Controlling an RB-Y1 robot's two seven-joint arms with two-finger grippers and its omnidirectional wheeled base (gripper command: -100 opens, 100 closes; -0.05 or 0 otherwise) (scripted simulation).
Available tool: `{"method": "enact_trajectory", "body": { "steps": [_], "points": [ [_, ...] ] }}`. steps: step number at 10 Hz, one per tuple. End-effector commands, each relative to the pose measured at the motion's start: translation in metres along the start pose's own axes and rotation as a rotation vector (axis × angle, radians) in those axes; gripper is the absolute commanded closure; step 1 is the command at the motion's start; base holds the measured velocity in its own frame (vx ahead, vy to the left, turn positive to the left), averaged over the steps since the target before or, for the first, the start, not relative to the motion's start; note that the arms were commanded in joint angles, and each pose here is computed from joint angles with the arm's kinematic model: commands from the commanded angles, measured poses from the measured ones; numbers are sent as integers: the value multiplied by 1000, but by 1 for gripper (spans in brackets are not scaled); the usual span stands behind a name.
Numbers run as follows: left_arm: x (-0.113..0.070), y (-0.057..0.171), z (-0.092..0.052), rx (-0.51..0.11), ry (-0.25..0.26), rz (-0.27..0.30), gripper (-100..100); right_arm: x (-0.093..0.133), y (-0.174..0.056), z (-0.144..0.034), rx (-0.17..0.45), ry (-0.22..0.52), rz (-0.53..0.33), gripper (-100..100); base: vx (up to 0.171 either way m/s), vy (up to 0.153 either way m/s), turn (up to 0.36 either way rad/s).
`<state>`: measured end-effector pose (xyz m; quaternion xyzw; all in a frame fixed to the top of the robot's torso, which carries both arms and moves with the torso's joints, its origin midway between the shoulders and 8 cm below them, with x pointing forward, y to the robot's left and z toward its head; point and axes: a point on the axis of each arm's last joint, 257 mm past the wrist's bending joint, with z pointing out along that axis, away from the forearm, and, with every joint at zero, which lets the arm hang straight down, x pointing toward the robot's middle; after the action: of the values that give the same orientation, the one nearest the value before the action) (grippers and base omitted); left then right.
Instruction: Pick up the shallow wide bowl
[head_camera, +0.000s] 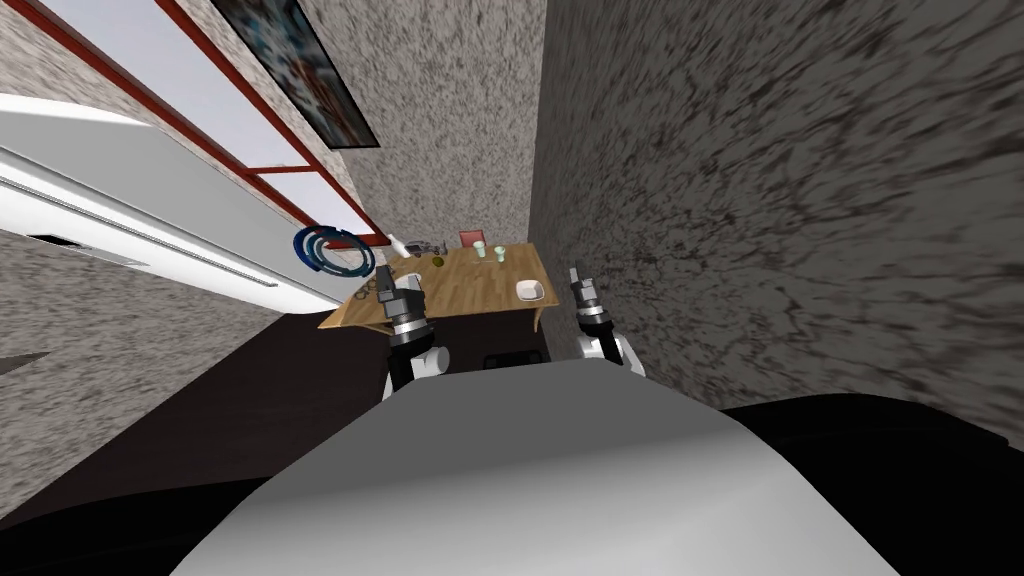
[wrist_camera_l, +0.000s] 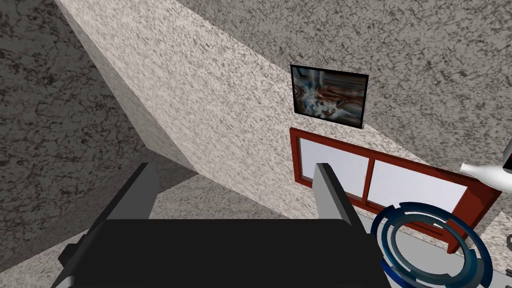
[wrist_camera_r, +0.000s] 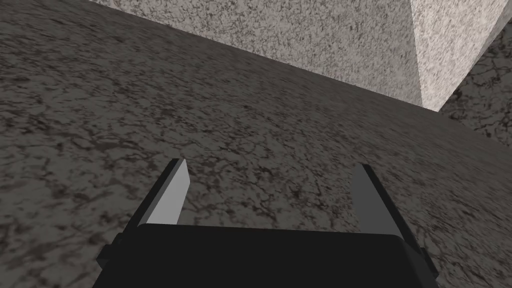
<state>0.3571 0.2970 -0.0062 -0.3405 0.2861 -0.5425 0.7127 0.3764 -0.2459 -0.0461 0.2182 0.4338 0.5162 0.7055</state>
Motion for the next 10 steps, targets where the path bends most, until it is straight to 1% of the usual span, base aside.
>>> {"method": "enact_trajectory", "body": {
  "steps": [1,2,3,5,6,7,10],
  "points": [
    [0,0,0,0,0,0,0,18,-32,-15,81,77,-62,-100,-84,73,189],
    [0,0,0,0,0,0,0,29,-51,-24,130,127,-103,-100,-109,87,169],
    [0,0,0,0,0,0,0,29,-51,-24,130,127,-103,-100,-73,60,26],
    [0,0,0,0,0,0,0,48,-90,-47,226,229,-190,-100,-72,65,137],
    [0,0,0,0,0,0,0,57,-111,-62,277,283,-234,-100,-78,112,180],
    [0,0,0,0,0,0,0,58,-112,-63,279,288,-242,-100,-64,74,84],
    [0,0,0,0,0,0,0,74,-168,-114,415,452,-391,-100,-85,89,195]
  ]
}}
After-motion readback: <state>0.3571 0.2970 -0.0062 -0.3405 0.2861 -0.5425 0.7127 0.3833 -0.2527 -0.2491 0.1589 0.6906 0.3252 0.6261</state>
